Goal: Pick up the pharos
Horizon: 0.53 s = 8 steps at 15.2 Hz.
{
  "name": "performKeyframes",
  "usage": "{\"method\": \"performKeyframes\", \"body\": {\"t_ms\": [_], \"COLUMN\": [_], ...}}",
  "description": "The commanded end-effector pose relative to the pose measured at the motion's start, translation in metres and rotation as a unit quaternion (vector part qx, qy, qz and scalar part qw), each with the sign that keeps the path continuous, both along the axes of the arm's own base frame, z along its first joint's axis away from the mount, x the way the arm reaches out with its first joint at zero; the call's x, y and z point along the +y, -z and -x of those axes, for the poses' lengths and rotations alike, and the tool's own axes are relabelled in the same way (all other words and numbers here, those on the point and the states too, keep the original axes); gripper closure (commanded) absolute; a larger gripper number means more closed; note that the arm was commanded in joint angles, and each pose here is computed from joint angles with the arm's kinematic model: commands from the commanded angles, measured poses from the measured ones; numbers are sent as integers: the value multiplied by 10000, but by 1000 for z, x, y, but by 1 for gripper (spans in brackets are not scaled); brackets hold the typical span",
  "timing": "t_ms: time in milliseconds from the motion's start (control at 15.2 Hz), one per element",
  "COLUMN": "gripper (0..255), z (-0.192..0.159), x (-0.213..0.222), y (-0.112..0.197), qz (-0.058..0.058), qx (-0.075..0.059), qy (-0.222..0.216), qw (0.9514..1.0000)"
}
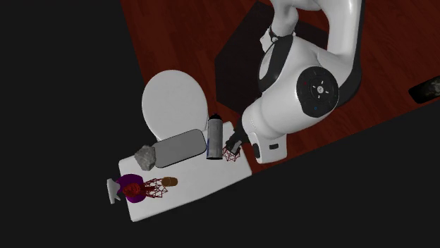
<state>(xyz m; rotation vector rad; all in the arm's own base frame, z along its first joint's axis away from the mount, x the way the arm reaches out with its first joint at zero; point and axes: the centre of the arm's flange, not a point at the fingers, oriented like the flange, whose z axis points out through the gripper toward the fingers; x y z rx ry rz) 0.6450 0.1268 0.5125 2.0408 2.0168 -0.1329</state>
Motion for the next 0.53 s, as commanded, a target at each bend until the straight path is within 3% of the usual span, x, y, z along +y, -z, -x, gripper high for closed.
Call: {"method": "performKeyframes", "body": {"t_ms": [0,462], "gripper": [255,255], "z": [1,1], "x": [0,0], "y": [-4,-41], "qz": [3,3], "qx": [12,12], "qy": [2,2], "qw": [10000,10000]}}
